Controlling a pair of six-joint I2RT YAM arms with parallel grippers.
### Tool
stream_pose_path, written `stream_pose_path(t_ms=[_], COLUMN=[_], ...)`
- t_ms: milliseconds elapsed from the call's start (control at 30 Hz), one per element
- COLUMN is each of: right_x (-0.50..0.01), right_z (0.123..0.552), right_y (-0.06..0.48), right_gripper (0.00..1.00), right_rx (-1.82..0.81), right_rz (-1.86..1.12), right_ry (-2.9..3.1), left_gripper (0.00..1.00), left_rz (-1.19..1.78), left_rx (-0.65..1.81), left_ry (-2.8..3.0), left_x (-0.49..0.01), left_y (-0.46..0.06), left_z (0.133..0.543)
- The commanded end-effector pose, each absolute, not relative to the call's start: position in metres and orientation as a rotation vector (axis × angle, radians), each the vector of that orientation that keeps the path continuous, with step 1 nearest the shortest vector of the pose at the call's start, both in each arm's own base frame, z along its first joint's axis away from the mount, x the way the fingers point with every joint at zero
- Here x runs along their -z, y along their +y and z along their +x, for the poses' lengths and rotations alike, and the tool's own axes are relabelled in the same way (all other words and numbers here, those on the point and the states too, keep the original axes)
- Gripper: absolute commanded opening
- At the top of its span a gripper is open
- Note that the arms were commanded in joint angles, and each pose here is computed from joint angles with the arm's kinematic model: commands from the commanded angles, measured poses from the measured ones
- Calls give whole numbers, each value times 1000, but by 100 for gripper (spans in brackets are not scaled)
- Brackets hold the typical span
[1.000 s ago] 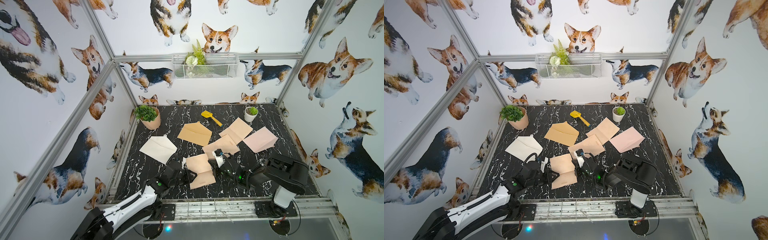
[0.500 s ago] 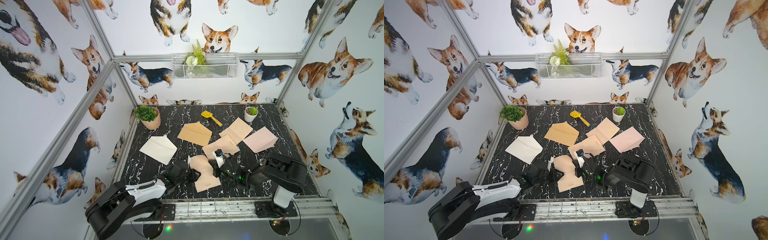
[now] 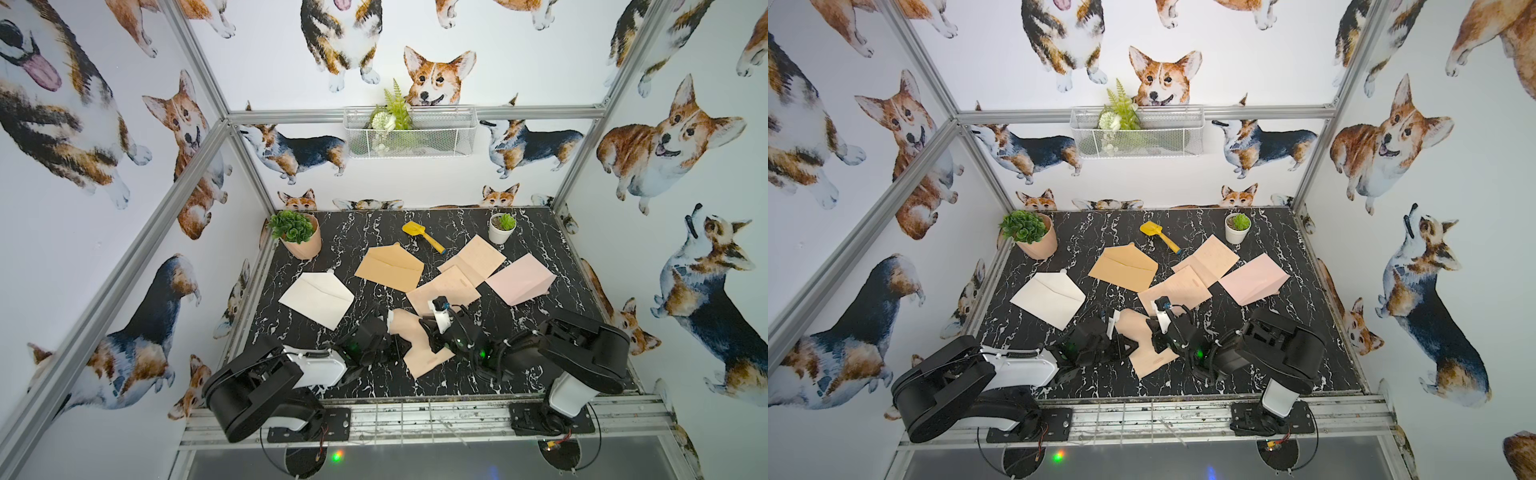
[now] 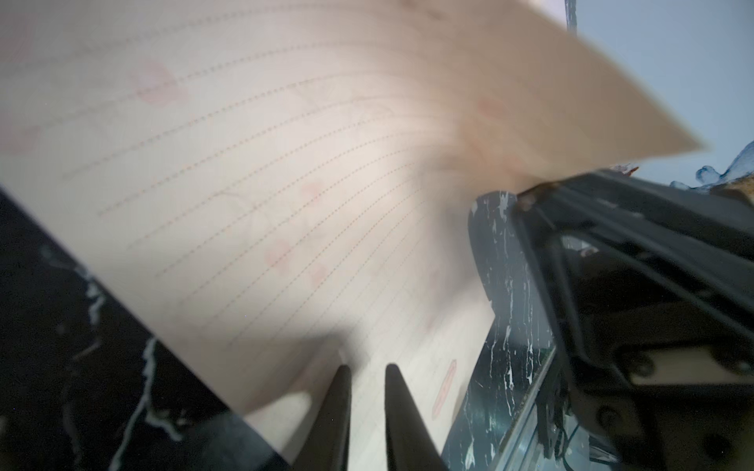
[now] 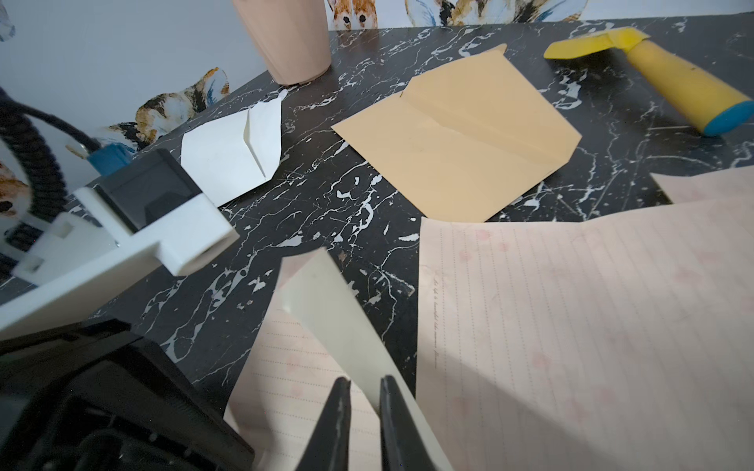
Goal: Take the letter paper out of the envelope
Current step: Unfold the letter paper at the center of the board.
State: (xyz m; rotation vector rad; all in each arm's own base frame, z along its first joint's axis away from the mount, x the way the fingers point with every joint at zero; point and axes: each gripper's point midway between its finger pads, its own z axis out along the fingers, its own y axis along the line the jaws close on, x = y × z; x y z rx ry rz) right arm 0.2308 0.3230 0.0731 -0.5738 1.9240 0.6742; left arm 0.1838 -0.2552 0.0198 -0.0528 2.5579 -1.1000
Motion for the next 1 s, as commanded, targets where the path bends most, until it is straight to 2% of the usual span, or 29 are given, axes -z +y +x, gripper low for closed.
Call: stream_pose_path(t_ms=[0, 67, 167, 300, 367, 500, 733, 967], right_x=[-73, -85, -100, -107, -102, -68, -35, -13], right_z=[232, 232, 227, 211, 202, 190, 193, 195], right_y=[305, 296, 287, 295, 305, 332, 346, 344], right_gripper=[32, 36, 38, 35, 28, 1, 0, 0], right_rx=[-548, -515, -508, -574, -622, -741, -816, -762], right_rz=[-591, -580, -587, -643, -663, -722, -669, -673], right_ry=[1977, 1978, 1981, 2007, 2019, 2085, 2091, 2139], left_gripper=[19, 19, 19, 19, 18, 17, 16, 16], left_rz=[-95, -91, -88, -86, -81, -73, -80, -106], left_rx=[921, 910, 898, 897, 905, 925, 912, 851], left_ry=[2681, 2679, 2678, 2677, 2680, 2679, 2681, 2649], left_x=[4, 3, 2, 2, 2, 2, 2, -4], left_y=[-232, -231, -231, -234, -237, -243, -236, -219], left_z=[174, 174, 176, 179, 180, 181, 176, 174])
